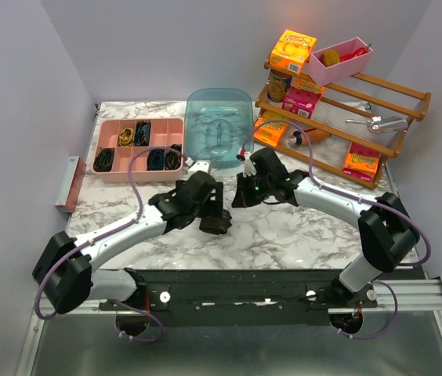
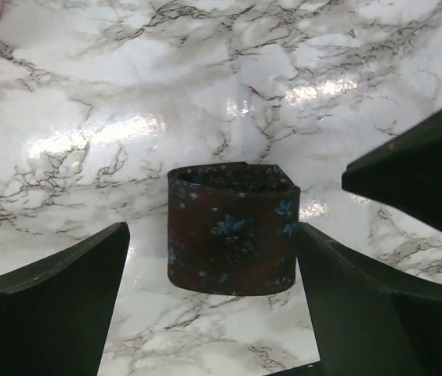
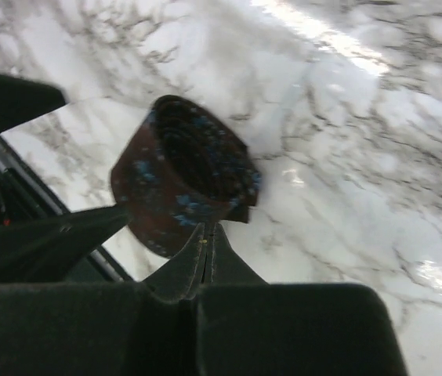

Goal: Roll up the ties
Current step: Roll the tie at the center of the board.

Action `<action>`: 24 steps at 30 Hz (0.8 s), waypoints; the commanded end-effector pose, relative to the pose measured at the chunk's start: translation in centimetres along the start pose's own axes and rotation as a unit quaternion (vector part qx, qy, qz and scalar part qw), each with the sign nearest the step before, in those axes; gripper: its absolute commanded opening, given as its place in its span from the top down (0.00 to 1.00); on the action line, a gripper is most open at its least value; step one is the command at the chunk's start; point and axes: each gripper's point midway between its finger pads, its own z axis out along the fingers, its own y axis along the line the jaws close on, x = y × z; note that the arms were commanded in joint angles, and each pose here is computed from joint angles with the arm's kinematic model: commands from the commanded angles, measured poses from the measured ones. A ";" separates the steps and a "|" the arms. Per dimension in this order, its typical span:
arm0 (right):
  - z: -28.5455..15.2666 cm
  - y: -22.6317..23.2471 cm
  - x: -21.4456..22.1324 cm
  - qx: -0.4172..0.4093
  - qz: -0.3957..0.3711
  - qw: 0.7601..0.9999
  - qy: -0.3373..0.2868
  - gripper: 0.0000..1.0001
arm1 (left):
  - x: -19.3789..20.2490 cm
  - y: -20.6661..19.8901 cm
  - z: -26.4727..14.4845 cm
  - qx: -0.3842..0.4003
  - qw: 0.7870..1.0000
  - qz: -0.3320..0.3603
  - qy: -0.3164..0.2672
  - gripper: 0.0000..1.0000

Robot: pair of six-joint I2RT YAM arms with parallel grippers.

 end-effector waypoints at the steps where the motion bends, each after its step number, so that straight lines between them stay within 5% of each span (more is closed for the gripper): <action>1: 0.8 3.1 -0.4 -0.035 -0.017 0.999 0.008 0.99 | -1.0 -0.6 -0.6 0.128 0.988 -0.086 -0.016 0.01; 9: 2.6 4.5 -0.1 -0.050 -0.026 0.998 0.026 0.99 | -0.7 0.4 -0.4 0.245 0.954 -0.173 -0.010 0.01; 24: 4.3 1.7 2.5 -0.006 -0.016 0.998 0.058 1.00 | 3.5 0.0 2.4 0.301 0.928 -0.216 0.051 0.05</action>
